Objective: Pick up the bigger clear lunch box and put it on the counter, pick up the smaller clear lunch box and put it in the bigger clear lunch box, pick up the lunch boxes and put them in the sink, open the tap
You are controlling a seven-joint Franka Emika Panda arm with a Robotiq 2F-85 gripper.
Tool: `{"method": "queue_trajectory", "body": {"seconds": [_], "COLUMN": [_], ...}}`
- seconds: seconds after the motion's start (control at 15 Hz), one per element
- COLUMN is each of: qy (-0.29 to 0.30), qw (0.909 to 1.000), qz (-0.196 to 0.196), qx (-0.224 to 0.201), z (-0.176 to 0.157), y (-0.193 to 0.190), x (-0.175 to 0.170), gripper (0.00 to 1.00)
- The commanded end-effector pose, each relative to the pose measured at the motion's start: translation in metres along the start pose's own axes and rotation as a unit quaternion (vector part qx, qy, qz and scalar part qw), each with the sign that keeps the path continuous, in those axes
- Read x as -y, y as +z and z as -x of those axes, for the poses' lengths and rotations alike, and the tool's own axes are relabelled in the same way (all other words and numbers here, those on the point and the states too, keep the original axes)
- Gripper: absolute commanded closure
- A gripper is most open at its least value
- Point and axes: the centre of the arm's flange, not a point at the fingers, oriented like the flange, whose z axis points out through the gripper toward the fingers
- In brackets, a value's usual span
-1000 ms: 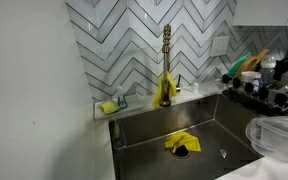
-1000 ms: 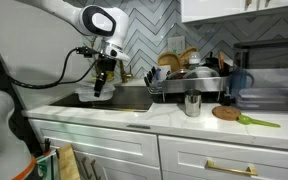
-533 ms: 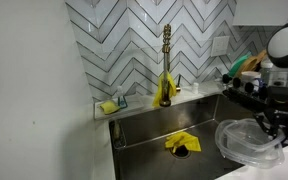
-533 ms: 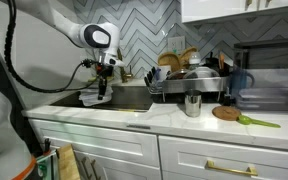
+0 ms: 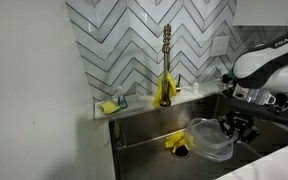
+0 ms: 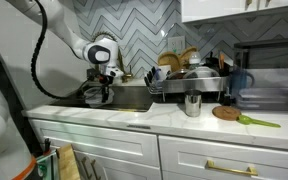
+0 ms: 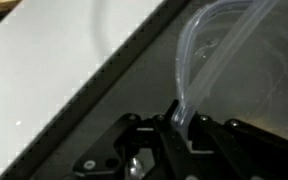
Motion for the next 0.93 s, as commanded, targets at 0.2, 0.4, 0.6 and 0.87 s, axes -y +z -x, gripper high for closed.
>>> {"method": "queue_trajectory", "body": {"seconds": [0.2,0.4,0.6,0.87], "qy": [0.008,0.009,0.007,0.003], "qw": [0.9997,0.9997,0.9992,0.9990], "qz": [-0.022,-0.023,-0.038,-0.043], "qx": [0.002,0.002,-0.012,-0.009], "z": [-0.014,-0.015,-0.032,-0.055], "y": [0.012,0.011,0.022,0.048], "x": [0.013,0.014,0.023,0.048], "gripper": [0.93,0.93,0.98,0.98]}}
